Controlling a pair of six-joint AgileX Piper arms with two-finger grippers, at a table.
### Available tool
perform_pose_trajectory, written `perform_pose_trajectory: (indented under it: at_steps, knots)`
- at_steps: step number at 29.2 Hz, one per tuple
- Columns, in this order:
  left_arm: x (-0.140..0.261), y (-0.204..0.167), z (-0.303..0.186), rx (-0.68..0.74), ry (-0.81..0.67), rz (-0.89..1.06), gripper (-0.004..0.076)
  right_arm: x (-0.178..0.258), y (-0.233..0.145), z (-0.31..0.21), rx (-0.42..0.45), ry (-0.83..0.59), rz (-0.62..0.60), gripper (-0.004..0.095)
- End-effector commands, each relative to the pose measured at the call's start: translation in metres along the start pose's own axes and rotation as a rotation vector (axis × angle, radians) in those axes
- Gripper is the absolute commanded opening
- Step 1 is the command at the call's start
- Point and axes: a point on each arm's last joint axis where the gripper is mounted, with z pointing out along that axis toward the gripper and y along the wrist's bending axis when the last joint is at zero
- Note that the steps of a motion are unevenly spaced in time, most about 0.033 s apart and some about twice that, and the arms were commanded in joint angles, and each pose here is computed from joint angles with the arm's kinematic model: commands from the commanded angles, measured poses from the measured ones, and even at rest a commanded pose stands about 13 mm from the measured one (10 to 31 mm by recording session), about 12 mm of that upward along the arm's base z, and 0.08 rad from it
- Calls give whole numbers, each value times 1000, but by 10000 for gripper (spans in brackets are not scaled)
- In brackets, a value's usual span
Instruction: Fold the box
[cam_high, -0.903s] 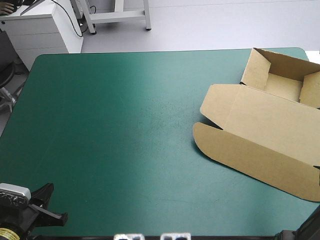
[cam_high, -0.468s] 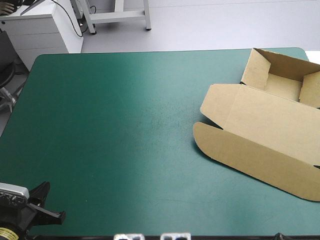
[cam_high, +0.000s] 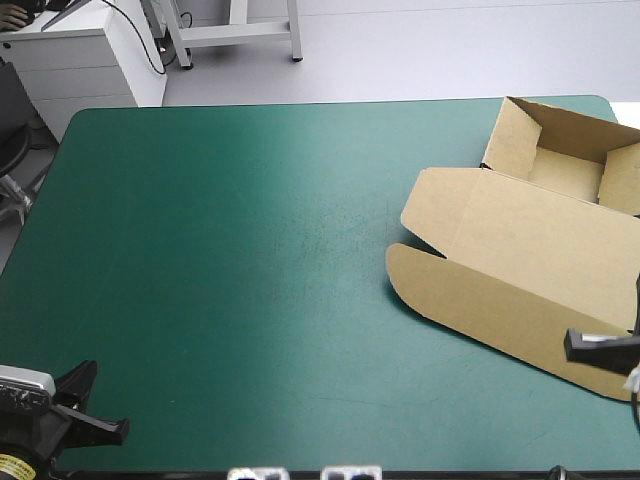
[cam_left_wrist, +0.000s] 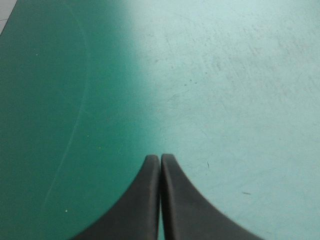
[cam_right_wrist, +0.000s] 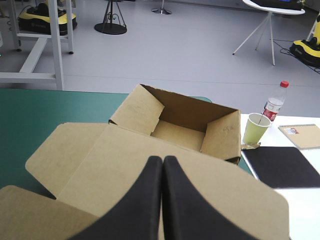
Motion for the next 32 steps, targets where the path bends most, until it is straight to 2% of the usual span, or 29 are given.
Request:
perform_pose_trajectory:
  at_steps: [1,6,11,15,19,24,32]
  knots:
    - [-15,0,-3,5,-100,-44,-8,36,1,5,-1,-85,36,-14]
    - [-15,0,-3,6,-103,-57,-8,79,7,20,-154,-2,15,-14]
    - [-13,0,-1,9,-95,-60,-8,98,10,31,-297,26,-49,-14]
    - [-4,-5,9,44,-62,-81,-8,109,13,35,-365,53,-102,-14]
    - [-2,-8,15,66,-83,-93,-8,124,18,42,-402,109,-62,-14]
    - [-2,-9,15,79,-85,-104,-8,151,24,55,-409,151,-24,-14]
    - [-2,-9,15,79,-85,-104,-8,156,25,59,-407,136,4,-14]
